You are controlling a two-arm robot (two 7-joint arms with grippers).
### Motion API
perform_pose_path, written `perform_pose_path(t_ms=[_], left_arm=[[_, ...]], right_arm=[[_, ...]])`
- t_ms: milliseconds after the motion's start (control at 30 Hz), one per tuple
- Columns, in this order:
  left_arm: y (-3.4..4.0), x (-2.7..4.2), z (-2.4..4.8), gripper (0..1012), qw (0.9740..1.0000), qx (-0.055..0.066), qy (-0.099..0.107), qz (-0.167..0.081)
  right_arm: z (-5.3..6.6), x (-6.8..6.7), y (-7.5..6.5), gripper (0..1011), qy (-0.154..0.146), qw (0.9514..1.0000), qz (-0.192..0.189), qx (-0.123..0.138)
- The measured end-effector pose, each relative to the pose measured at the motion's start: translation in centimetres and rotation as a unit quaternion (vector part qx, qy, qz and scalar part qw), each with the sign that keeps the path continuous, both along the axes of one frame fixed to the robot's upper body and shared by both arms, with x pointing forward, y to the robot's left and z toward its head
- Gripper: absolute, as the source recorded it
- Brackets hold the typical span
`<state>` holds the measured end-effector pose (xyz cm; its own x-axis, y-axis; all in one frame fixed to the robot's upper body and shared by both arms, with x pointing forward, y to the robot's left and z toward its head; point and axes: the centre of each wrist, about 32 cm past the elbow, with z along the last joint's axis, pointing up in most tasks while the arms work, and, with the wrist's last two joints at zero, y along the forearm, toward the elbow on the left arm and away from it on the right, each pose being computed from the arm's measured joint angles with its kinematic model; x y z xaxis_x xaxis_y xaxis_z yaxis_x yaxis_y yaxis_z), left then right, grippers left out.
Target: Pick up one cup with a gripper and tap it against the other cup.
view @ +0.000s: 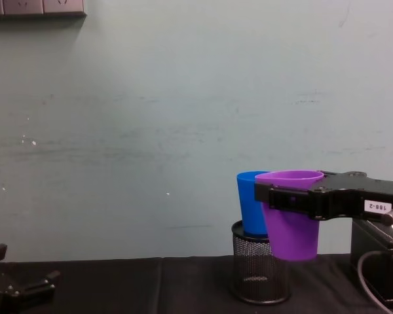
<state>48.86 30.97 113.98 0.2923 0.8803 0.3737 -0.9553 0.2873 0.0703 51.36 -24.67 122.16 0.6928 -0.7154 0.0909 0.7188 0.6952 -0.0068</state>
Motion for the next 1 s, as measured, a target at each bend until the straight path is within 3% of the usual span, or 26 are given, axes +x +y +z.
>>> perform_pose_path(t_ms=[1000], left_arm=[[0.0, 0.0, 0.0, 1000, 1.0, 0.0, 0.0, 0.0]], right_arm=[[0.0, 0.0, 0.0, 733, 0.0, 1.0, 0.0, 0.0]])
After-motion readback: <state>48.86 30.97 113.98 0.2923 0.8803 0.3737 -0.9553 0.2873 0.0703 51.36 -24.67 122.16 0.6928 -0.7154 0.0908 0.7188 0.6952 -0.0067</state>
